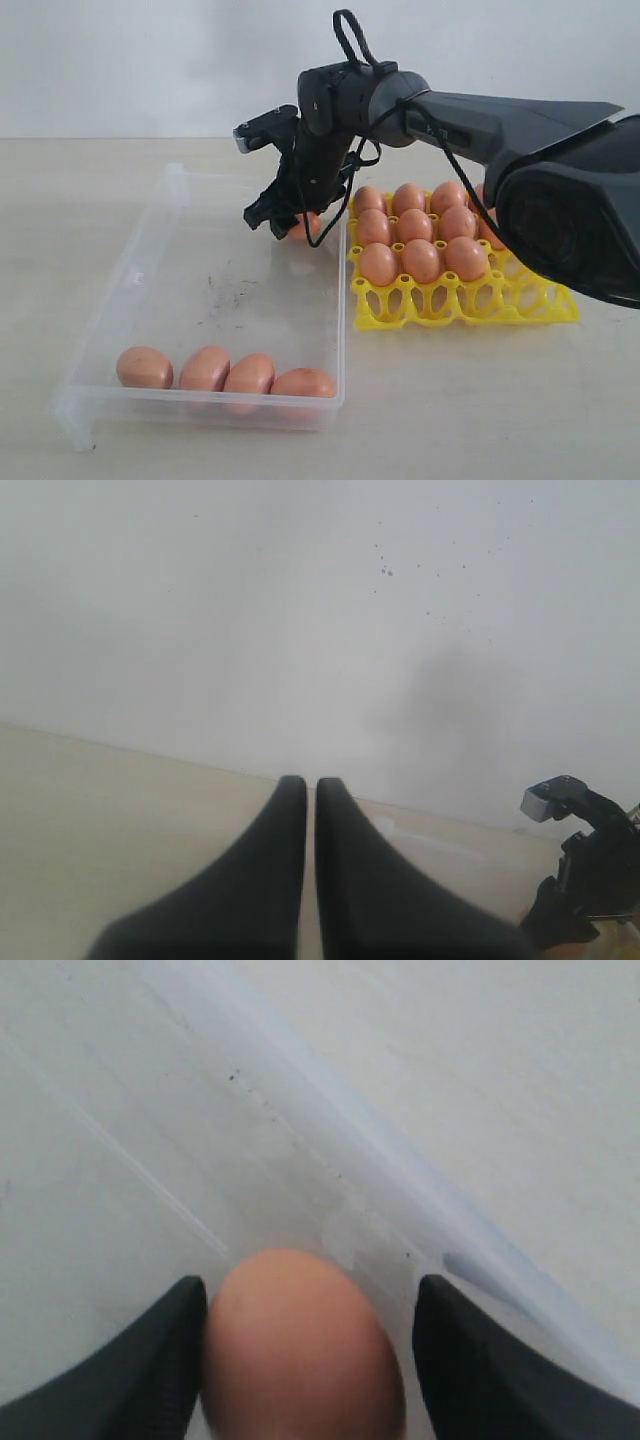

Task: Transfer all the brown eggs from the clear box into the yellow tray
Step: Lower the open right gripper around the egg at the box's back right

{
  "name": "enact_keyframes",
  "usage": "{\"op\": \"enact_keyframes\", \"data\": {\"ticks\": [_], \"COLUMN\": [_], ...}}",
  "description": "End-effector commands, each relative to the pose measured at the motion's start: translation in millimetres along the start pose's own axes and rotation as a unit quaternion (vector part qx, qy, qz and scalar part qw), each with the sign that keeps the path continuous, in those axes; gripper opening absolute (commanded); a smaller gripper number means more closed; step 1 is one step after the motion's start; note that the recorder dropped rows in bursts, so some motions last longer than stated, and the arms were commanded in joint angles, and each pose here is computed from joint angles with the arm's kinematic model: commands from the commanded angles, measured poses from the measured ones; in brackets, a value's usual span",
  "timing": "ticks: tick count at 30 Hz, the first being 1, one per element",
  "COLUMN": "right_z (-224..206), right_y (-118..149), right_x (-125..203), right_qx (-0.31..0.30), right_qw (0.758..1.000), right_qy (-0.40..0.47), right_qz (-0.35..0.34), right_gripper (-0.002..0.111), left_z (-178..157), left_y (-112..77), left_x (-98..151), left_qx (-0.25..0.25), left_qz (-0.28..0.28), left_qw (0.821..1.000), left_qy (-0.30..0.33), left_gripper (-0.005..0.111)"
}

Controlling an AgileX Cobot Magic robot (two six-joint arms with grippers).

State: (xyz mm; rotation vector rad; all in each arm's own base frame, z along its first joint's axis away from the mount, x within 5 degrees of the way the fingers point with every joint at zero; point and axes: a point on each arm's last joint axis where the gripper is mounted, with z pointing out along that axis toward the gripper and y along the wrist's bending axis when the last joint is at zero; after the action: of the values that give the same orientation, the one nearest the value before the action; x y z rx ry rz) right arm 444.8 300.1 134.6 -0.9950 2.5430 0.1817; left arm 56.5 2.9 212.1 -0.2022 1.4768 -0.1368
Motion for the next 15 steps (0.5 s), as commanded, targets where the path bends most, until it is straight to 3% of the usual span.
{"op": "enact_keyframes", "data": {"ticks": [1,5,7,11,15], "right_z": [6.2,6.2,6.2,6.2,6.1], "right_y": [-4.3,-4.1,-3.8,-3.1,-1.0], "right_x": [1.8,3.1,4.5,5.0,6.4], "right_qx": [0.006,0.004,0.003,-0.002,-0.013], "right_qw": [1.0,1.0,0.999,0.999,0.999], "right_qy": [0.0,0.007,0.014,0.017,0.024], "right_qz": [-0.015,-0.021,-0.031,-0.028,-0.02], "right_gripper": [0.055,0.052,0.041,0.001,0.0], "left_z": [-0.3,-0.3,-0.3,-0.3,-0.3], "left_y": [-0.5,-0.5,-0.5,-0.5,-0.5], "left_x": [-1.0,-1.0,-1.0,-1.0,-1.0], "left_qx": [0.003,0.003,0.003,0.003,0.003], "left_qz": [0.0,0.0,0.0,0.0,0.0], "left_qw": [1.0,1.0,1.0,1.0,1.0], "left_qy": [-0.002,-0.002,-0.002,-0.002,-0.002], "left_gripper": [0.004,0.004,0.004,0.004,0.004]}}
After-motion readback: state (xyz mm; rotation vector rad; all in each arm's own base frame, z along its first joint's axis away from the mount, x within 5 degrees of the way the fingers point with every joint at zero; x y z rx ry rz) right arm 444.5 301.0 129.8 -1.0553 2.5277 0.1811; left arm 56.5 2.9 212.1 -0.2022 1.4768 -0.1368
